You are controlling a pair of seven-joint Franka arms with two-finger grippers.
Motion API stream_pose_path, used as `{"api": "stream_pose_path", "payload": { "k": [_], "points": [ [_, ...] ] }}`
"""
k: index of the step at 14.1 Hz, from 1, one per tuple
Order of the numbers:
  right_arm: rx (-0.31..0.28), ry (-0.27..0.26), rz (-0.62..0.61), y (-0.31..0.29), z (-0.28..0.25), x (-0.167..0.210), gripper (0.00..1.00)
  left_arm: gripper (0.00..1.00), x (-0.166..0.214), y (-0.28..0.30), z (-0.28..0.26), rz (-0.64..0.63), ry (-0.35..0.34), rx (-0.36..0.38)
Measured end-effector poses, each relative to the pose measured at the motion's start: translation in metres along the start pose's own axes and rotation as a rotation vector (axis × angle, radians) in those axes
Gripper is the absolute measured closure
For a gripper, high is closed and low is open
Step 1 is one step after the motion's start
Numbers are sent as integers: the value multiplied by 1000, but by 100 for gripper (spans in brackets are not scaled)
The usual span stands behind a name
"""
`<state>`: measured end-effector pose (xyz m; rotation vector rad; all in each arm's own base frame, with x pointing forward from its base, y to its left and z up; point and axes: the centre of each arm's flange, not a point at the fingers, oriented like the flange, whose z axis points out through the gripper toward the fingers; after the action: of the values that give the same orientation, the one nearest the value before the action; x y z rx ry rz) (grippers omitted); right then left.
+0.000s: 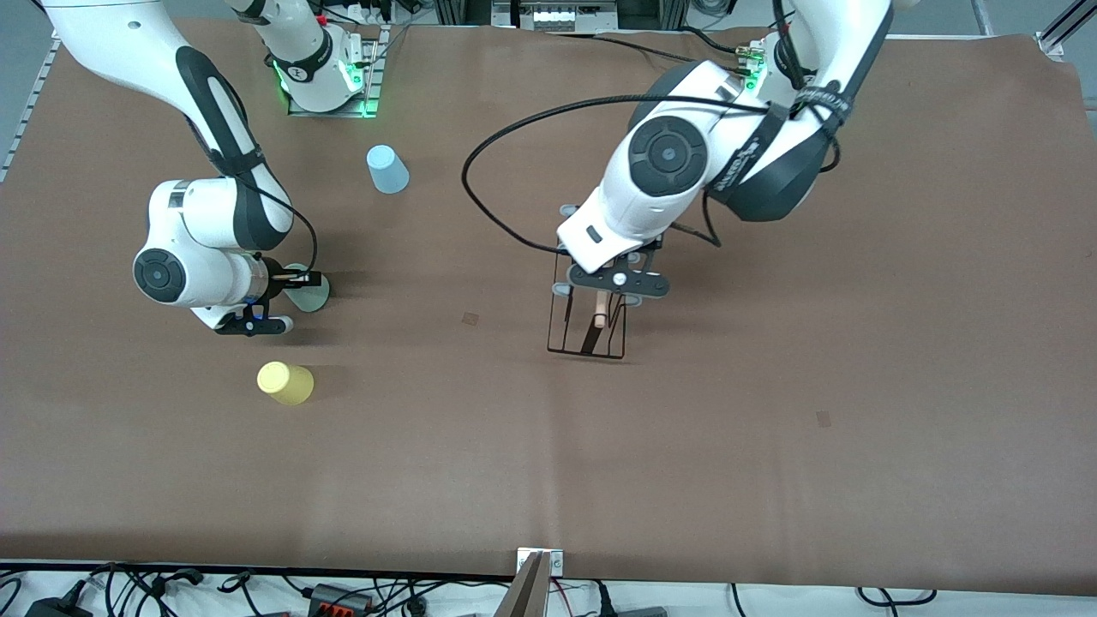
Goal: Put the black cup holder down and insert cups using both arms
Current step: 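Lift the rack with the left gripper and carry it to the table middle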
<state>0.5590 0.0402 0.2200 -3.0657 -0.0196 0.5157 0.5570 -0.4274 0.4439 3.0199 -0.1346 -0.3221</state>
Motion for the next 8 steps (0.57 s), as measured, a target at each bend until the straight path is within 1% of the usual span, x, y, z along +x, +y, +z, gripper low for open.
{"api": "stream_pose_path", "payload": {
  "k": [2,4,6,8],
  "points": [
    [2,-5,-4,-2,-22,5,33,85,2,11,9,-33,12,-12],
    [5,-11,-10,-6,-61,11,33,85,6,20,18,-53,31,-29],
    [9,7,-16,-10,-94,16,33,85,2,33,33,-58,20,-24],
    [10,29,-22,-13,-113,19,33,85,-1,42,43,-59,12,-19]
  ]
}}
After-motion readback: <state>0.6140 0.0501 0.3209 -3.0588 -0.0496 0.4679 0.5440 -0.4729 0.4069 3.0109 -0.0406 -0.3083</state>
